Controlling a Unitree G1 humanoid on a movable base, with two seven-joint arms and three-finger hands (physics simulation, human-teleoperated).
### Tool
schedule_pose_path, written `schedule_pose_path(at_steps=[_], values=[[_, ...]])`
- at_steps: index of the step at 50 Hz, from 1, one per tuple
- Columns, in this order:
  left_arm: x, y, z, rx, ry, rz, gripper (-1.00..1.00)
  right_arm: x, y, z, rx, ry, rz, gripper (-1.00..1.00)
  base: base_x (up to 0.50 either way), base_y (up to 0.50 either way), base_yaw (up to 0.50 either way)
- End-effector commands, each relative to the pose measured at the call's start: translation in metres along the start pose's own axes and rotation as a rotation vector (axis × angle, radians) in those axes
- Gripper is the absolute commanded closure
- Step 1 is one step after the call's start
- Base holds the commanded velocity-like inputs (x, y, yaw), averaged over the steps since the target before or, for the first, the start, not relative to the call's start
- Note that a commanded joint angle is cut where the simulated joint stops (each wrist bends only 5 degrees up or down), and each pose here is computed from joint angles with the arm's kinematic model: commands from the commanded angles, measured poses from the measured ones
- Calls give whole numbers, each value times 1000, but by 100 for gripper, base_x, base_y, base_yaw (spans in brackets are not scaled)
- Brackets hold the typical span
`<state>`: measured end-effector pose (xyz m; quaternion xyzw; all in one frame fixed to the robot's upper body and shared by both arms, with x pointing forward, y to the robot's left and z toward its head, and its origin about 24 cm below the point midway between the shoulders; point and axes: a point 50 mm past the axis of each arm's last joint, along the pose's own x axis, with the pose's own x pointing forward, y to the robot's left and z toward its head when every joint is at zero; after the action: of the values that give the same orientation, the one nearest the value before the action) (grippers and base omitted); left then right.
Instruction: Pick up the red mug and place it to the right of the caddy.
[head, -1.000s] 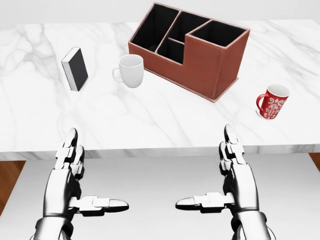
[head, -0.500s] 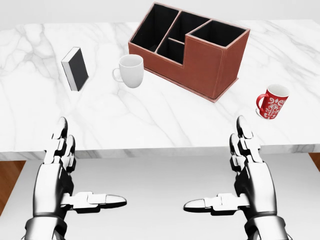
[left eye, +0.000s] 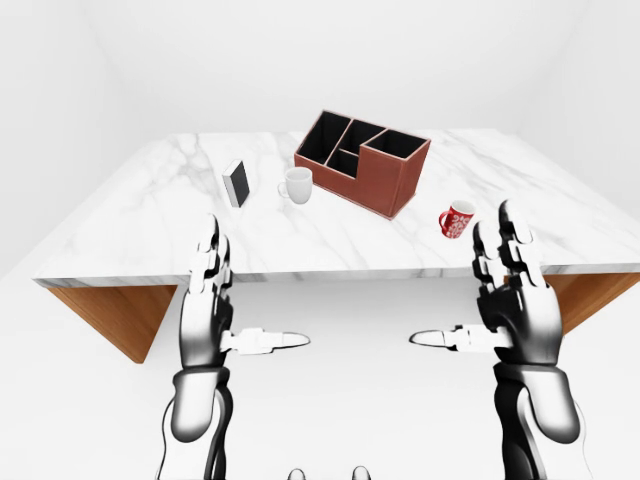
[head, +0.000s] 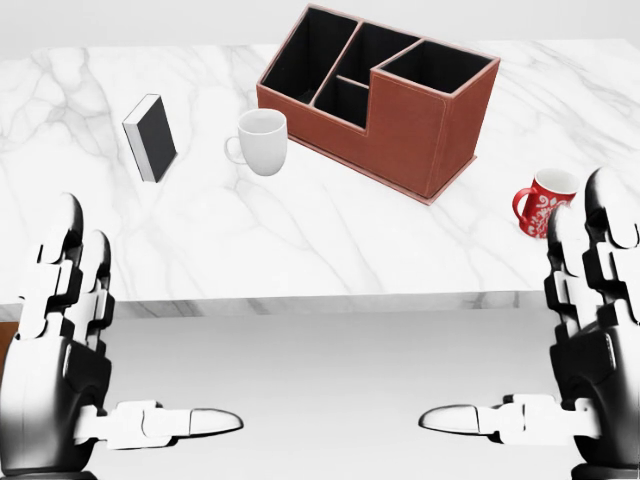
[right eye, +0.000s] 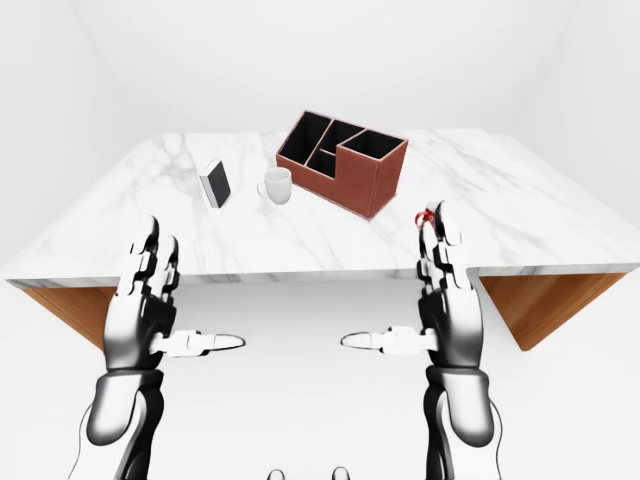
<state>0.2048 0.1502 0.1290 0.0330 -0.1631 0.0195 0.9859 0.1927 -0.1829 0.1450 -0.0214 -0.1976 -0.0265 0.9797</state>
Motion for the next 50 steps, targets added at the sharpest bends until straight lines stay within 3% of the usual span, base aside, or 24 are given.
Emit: schedule_pose_path(at_steps=[1,10,50], values=[[-7,1,15,6,-50,8,-100,-5,-8,20,-14,-78,-38,-100,0,0,0],[-6,2,14,3,-49,6,-100,-5,-10,25,40,-108,-62,-100,0,0,0],[-6,1,16,1,-54,2,-100,-9,-8,22,46,-85,-27,-100,50,-4,0]])
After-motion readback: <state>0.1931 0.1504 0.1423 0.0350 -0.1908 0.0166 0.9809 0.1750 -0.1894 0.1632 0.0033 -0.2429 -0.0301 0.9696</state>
